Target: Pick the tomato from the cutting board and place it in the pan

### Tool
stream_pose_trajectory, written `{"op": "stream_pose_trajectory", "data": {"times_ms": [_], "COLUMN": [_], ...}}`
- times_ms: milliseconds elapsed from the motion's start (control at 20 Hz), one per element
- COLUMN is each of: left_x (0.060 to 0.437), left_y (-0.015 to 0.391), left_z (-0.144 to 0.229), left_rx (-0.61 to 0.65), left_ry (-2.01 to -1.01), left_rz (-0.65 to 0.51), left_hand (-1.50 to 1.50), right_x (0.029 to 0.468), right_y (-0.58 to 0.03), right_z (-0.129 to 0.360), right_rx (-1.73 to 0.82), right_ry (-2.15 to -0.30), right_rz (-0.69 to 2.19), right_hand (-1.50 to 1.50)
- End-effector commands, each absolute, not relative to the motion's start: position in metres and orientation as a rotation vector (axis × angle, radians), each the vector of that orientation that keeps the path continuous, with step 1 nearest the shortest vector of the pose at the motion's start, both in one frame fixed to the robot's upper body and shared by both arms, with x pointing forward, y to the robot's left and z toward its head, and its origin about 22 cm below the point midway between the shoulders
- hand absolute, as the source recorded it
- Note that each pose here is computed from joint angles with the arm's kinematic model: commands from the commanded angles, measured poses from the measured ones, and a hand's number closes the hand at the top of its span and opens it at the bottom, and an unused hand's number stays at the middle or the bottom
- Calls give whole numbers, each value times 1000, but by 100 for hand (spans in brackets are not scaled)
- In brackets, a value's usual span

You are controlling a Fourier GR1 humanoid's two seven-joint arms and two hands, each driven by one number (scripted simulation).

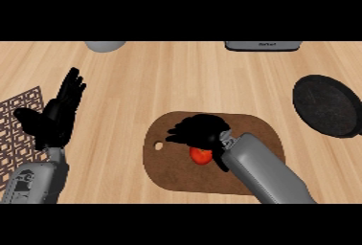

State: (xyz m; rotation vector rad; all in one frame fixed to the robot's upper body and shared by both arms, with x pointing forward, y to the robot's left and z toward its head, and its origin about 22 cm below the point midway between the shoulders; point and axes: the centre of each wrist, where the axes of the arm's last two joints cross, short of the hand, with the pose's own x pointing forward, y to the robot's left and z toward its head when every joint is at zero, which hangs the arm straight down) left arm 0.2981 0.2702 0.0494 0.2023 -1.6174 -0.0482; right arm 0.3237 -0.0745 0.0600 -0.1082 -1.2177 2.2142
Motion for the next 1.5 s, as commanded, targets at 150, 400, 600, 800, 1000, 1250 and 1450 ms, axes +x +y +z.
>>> {"op": "stream_pose_trajectory", "data": {"times_ms": [150, 400, 600, 800, 1000, 1250, 1450], "left_x": [297, 305, 285, 284, 290, 294, 285], "left_y": [276, 286, 278, 294, 286, 276, 272], "left_z": [56, 63, 46, 46, 48, 41, 39], "left_rx": [204, 212, 217, 278, 249, 220, 202], "left_ry": [-1638, -1625, -1618, -1587, -1594, -1600, -1609], "left_rz": [-50, -37, -43, 12, -18, -33, -58], "left_hand": [0, 0, 0, 0, 0, 0, 0], "right_x": [320, 325, 335, 335, 341, 337, 311], "right_y": [-82, -77, -84, -149, -149, -123, -105], "right_z": [29, 49, 35, -1, 24, 82, 100], "right_rx": [38, 32, -201, -430, -670, -1030, -1122], "right_ry": [-1250, -1270, -1136, -937, -943, -1157, -1260], "right_rz": [2333, 2332, 2002, 1537, 1236, 929, 746], "right_hand": [150, 150, 150, 150, 150, 150, 150]}}
